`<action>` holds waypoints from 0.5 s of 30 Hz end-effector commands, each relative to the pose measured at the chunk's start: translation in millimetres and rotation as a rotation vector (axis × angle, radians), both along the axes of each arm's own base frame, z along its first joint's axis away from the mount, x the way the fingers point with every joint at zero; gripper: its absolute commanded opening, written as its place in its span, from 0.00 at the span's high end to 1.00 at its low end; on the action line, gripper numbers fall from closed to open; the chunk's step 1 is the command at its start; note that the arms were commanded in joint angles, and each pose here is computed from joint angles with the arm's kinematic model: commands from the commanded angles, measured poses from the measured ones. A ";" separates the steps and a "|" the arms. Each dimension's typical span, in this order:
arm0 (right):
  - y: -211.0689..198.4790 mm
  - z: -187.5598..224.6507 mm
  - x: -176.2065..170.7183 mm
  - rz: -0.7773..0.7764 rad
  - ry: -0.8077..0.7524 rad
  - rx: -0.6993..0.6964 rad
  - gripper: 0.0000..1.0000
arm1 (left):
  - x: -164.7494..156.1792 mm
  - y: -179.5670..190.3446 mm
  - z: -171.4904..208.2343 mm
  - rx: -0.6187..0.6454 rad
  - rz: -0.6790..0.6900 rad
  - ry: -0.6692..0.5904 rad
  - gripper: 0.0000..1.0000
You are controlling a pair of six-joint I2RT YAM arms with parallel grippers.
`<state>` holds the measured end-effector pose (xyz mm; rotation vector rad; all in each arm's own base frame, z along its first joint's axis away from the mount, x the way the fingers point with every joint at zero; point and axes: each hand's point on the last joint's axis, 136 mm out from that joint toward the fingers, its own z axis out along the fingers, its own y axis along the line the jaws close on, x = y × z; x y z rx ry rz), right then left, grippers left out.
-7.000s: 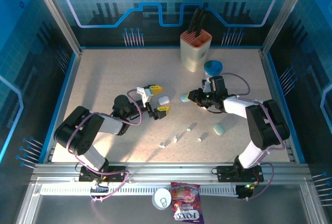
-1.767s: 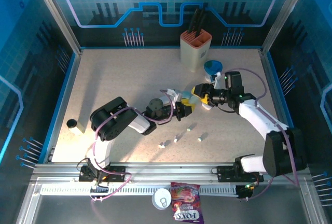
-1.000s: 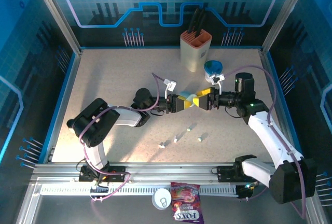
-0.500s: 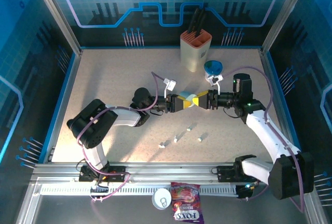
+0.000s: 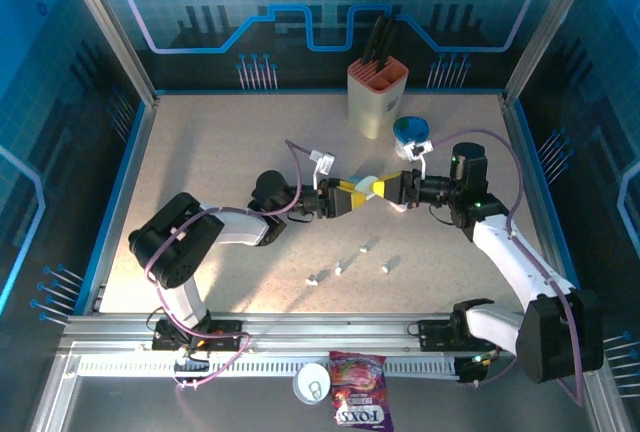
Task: Insert wireless bluetooth earbuds into charging case
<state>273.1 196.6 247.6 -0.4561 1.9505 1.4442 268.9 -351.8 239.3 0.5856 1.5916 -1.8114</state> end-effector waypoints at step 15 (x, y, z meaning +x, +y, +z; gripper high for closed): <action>2.8 -2.8 30.0 -0.269 0.523 0.245 0.97 | 28.1 28.7 1.5 0.174 0.471 -0.828 0.01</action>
